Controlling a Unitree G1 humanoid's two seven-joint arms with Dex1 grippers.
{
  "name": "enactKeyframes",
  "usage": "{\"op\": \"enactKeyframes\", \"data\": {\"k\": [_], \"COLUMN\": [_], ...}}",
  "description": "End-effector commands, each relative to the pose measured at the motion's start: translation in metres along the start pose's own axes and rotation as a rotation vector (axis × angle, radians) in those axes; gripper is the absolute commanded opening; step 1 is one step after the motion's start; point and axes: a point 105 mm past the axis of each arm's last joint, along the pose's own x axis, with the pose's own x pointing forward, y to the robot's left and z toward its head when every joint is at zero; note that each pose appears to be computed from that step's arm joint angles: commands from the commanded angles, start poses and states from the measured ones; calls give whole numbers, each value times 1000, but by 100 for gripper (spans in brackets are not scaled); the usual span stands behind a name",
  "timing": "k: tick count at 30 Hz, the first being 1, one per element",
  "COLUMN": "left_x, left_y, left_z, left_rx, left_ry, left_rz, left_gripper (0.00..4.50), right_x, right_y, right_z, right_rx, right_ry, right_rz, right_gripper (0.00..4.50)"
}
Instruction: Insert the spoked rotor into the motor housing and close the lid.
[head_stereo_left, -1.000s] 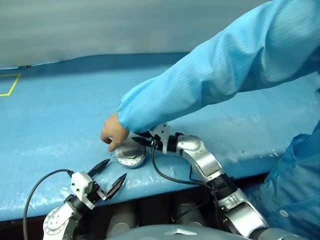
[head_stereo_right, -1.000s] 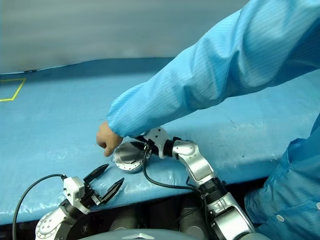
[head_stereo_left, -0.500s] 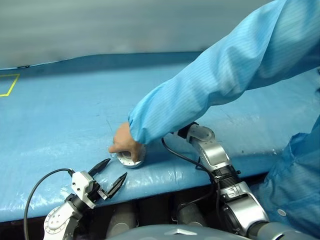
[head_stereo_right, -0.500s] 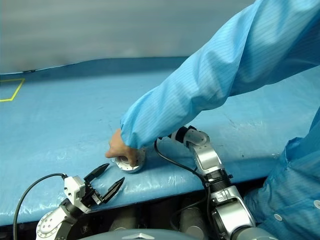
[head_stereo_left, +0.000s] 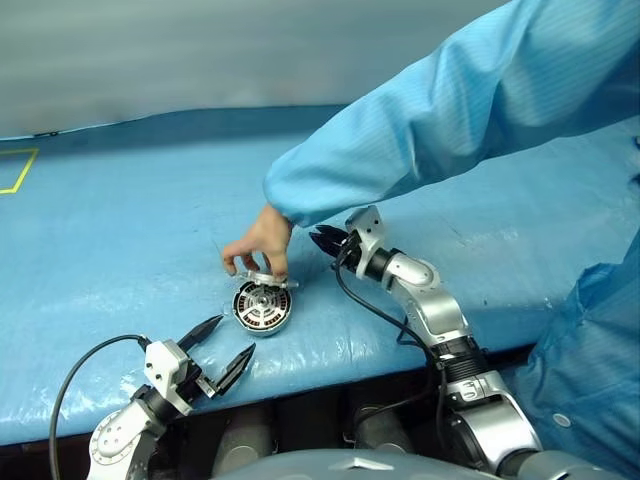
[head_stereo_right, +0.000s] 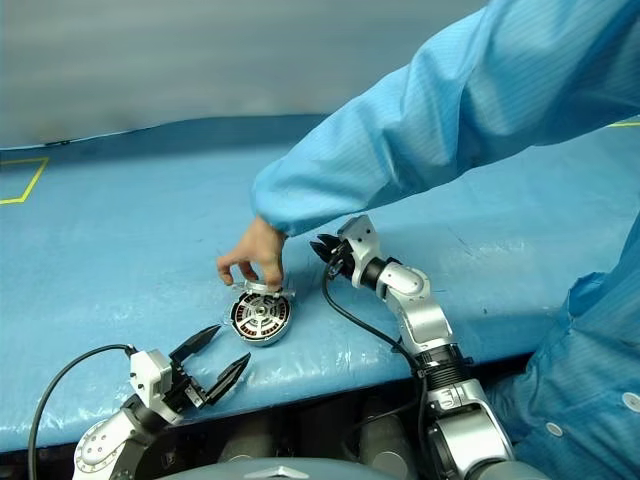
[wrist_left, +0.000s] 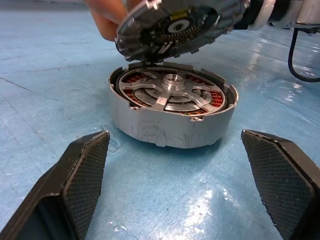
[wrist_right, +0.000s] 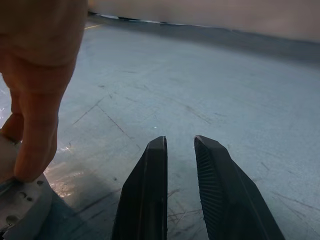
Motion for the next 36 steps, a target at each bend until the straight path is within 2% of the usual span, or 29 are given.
{"op": "enactKeyframes", "data": {"k": [1,36], "left_x": [-2,-4], "left_y": [3,2], "left_z": [2,-6], "left_rx": [19,7], "left_ry": [-7,6], "left_rz": [2,17], "left_gripper": [450,450], "right_x": [-3,1], "right_y": [-2,1], "right_z": [18,14], "right_rx": [-3,-19], "right_ry": [-63,-39], "right_rz": [-2,5], "right_gripper": [94,94]}}
